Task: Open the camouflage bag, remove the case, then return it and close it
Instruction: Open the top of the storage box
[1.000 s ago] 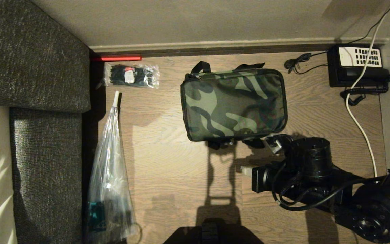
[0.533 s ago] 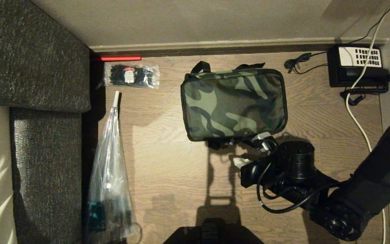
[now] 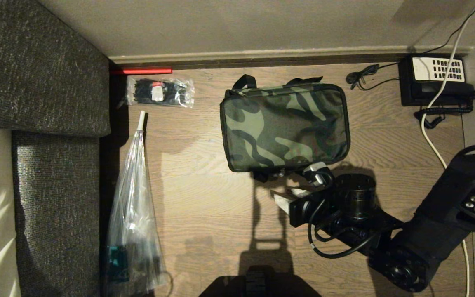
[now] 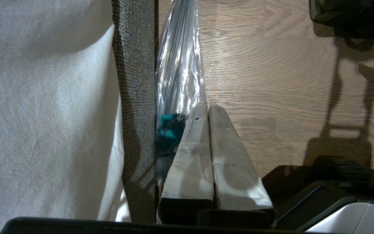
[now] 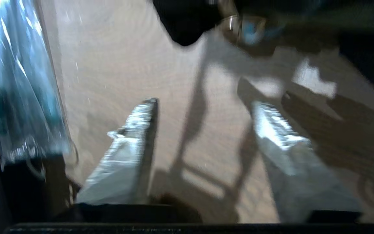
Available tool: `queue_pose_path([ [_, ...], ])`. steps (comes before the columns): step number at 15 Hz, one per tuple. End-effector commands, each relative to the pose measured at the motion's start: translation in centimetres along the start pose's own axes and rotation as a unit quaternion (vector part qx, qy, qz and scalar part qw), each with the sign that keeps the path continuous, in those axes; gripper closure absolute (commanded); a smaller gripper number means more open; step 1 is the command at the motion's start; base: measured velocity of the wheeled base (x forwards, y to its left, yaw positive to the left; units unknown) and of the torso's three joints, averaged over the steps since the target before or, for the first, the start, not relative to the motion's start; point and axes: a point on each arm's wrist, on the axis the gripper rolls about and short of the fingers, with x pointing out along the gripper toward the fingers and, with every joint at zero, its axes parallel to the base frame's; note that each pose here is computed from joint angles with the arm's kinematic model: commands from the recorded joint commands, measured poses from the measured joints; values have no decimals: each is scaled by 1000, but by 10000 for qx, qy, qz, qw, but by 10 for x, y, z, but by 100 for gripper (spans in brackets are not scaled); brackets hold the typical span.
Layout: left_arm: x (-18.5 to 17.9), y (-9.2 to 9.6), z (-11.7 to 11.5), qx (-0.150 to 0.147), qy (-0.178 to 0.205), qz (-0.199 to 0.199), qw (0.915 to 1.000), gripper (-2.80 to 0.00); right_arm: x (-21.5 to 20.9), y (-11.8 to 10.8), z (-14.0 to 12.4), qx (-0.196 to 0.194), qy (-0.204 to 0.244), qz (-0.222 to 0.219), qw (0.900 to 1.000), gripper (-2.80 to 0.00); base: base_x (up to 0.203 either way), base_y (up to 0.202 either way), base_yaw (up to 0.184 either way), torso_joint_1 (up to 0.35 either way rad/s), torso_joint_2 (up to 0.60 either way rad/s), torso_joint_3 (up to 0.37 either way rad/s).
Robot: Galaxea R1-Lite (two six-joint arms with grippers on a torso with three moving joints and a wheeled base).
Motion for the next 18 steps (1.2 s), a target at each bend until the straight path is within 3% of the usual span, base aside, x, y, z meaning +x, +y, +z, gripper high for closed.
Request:
queue_pose_path([
  [1,0,0,0,0,0,3,10000,0,5,0,0,44,-276,21,9996,-280,0,0,0,0,0,0],
  [7,0,0,0,0,0,3,10000,0,19,-10,-9,173,-299,-150,9993,-280,0,0,0,0,0,0],
  [9,0,0,0,0,0,3,10000,0,27,-9,0,310,-612,-127,9976,-280,0,0,0,0,0,0],
  [15,0,0,0,0,0,3,10000,0,41,-14,-3,327,-758,-185,9964,-280,0,0,0,0,0,0],
  [18,0,0,0,0,0,3,10000,0,49,-22,-3,331,-884,-423,9946,-280,0,0,0,0,0,0],
])
